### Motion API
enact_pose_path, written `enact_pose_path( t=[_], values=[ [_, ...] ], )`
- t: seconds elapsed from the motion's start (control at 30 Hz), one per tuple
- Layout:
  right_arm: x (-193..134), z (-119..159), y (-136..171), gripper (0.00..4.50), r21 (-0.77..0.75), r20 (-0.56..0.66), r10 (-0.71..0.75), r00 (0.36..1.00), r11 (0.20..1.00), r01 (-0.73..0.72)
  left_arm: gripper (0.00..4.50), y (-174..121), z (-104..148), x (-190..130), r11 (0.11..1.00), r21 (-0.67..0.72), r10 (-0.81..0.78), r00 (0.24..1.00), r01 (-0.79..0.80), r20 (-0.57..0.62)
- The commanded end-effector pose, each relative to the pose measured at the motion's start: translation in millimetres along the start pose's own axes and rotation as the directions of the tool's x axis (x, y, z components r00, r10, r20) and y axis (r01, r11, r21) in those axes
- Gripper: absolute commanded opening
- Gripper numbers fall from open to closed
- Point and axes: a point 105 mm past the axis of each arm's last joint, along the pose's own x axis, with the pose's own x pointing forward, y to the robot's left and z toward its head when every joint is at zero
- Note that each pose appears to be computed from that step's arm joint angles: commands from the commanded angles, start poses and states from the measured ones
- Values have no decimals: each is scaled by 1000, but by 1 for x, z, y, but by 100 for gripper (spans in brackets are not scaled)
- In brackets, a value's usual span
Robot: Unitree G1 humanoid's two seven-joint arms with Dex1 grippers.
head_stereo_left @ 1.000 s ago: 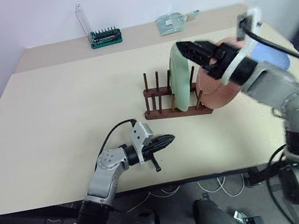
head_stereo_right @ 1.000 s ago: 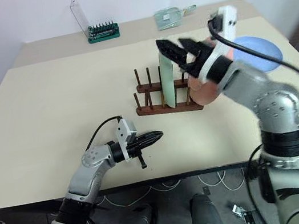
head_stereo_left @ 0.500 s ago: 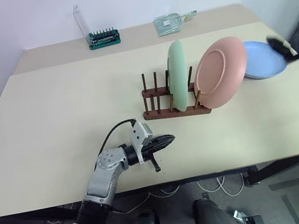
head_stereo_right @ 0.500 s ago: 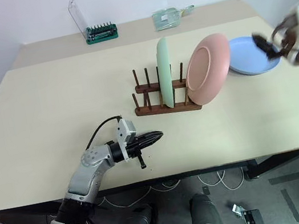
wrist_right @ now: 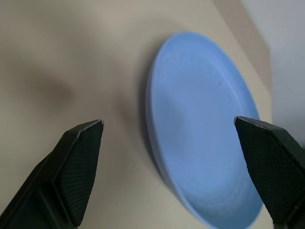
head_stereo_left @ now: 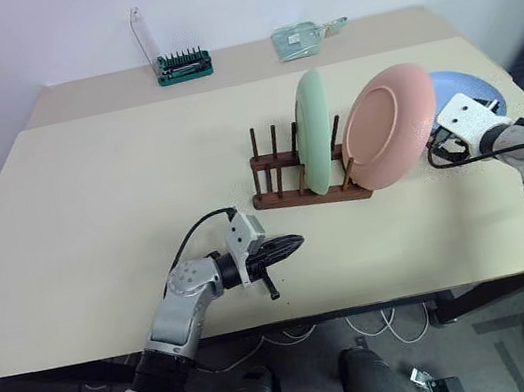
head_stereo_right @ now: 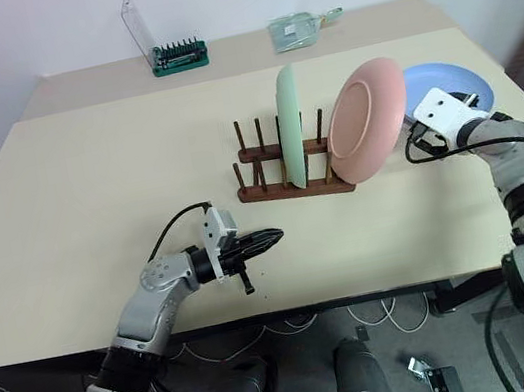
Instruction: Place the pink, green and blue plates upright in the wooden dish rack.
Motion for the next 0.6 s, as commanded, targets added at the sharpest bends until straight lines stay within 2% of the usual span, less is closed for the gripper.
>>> enact_pose_path(
  t=[0.03, 0.07, 0.3, 0.37, 0.5, 0.6],
  values=[
    [0, -10, -10, 396, 39, -59, -55, 997, 998, 57, 0, 0, 10, -2, 1000, 26, 6, 1000, -7, 30],
    [0, -13, -10, 362, 51, -70, -54, 996, 997, 58, 0, 0, 10, -3, 1000, 26, 9, 1000, -10, 30],
    [-2, -9, -13, 6, 48, -27, -65, 998, 997, 66, 0, 0, 11, -4, 999, 21, 25, 999, -26, 31],
    [-3, -8, -14, 2, 45, -16, -70, 997, 996, 71, 0, 0, 12, -4, 999, 20, 25, 999, -25, 31],
    [-19, -1, -37, 2, -103, 71, -161, 984, 980, 168, 0, -2, 12, -3, 1000, 20, 17, 999, -18, 30],
    [-35, 12, -58, 2, -100, 155, -239, 958, 961, 256, 0, -4, 11, -4, 1000, 14, 13, 999, -13, 30]
  ],
)
